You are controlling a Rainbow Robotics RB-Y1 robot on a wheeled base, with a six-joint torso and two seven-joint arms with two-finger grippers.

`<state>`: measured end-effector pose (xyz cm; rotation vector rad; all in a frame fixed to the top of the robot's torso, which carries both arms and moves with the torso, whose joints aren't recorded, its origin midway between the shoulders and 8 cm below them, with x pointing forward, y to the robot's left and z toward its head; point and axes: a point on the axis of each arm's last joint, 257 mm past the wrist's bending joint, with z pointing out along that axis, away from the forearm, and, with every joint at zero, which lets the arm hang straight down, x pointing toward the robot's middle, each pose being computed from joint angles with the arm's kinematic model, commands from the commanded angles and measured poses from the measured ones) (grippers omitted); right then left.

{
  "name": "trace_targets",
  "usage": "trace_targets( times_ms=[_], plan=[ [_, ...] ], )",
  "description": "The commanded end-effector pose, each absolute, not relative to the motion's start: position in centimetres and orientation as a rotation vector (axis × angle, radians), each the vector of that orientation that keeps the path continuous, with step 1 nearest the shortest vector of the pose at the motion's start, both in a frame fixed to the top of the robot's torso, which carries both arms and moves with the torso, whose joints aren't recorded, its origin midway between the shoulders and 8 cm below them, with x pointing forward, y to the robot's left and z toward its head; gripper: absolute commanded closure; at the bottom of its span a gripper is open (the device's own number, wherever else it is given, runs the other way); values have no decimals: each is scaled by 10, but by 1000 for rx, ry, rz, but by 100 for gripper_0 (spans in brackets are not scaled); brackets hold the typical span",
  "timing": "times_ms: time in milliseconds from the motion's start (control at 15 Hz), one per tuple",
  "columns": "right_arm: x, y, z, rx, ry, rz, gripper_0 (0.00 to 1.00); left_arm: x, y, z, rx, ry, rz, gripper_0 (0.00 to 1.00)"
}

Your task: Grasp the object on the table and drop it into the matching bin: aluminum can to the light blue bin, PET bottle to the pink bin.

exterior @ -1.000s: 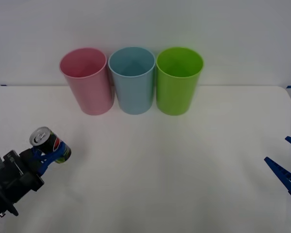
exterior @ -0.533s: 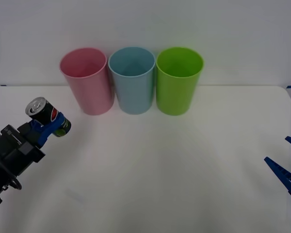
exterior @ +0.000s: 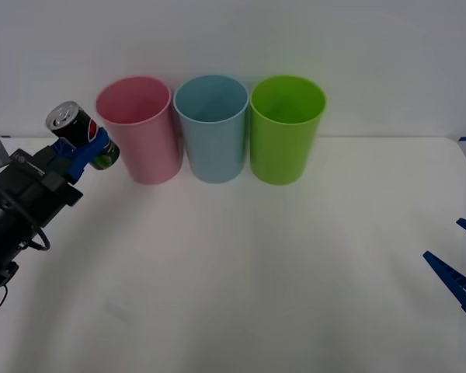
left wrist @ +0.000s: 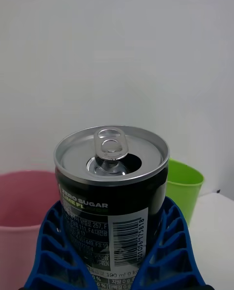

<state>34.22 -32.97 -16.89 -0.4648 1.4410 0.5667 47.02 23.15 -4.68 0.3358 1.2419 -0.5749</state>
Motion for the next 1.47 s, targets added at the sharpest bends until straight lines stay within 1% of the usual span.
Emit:
trace_targets(
  times_ms=[67,400,867,1467],
  plan=[
    [342,-330,-169,-465,1441,567,0,490,224,-29,321,1224,-533,100],
    [342,-330,-169,-465,1441,567,0,527,202,-11,319,1209,-490,100],
    [342,-330,-169,-465,1441,567,0,585,153,-2,387,1231,-519,100],
    [342,-330,-169,-465,1441,567,0,625,127,10,457,1247,-474,100]
  ],
)
